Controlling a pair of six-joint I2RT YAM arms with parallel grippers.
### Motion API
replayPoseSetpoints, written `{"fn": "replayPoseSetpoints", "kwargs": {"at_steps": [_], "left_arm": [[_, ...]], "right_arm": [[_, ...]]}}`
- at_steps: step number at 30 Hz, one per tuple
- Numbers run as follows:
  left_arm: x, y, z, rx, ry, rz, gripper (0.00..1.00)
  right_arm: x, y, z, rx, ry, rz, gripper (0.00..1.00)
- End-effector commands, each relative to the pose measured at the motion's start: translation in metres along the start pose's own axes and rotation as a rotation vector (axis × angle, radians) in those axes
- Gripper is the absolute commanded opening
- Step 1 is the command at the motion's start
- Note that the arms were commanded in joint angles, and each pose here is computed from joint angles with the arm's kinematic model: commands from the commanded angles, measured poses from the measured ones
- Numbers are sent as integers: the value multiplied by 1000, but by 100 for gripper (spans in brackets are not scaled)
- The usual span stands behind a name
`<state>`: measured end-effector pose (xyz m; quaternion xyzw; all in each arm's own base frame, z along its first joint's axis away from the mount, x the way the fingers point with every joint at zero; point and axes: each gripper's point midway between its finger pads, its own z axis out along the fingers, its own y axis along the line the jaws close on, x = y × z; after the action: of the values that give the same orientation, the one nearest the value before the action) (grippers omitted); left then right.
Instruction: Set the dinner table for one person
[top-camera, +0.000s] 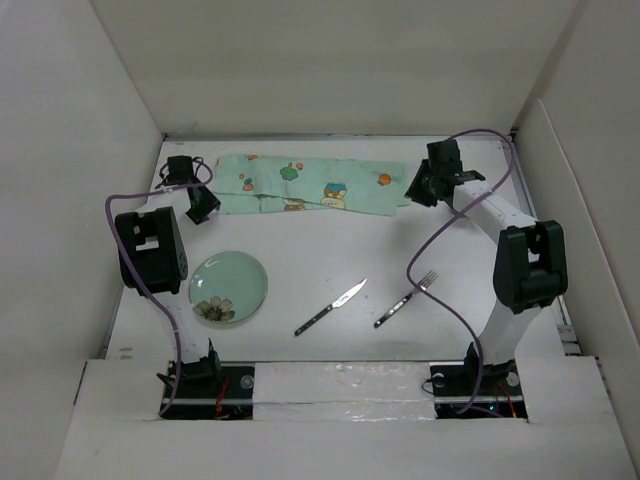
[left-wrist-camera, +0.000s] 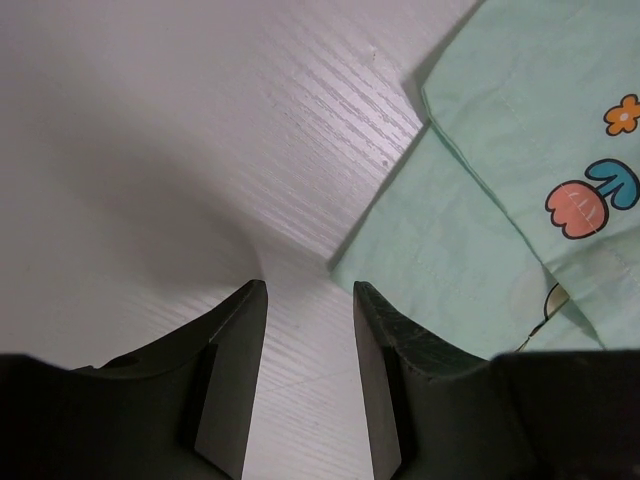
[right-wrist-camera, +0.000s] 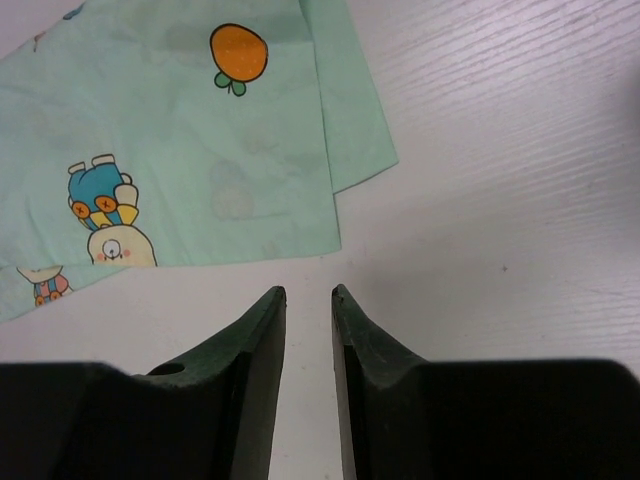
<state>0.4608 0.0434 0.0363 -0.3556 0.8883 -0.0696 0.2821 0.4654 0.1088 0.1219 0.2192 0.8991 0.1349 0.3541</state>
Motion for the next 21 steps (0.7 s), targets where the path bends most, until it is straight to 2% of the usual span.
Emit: {"fn": "replayPoseSetpoints", "kwargs": {"at_steps": [1, 8, 17, 21], "left_arm": [[-14, -10, -6, 6, -47, 22, 37], [7, -20, 7, -56, -37, 96, 35], [4, -7, 21, -132, -50, 98, 29], [2, -2, 24, -172, -72, 137, 17]], "right_arm": [[-4, 1, 1, -7, -18, 3, 31], [-3, -1, 5, -15, -14, 21, 33], [-4, 4, 3, -43, -18, 25, 34], [-6, 2, 4, -48, -20, 36, 37]]}}
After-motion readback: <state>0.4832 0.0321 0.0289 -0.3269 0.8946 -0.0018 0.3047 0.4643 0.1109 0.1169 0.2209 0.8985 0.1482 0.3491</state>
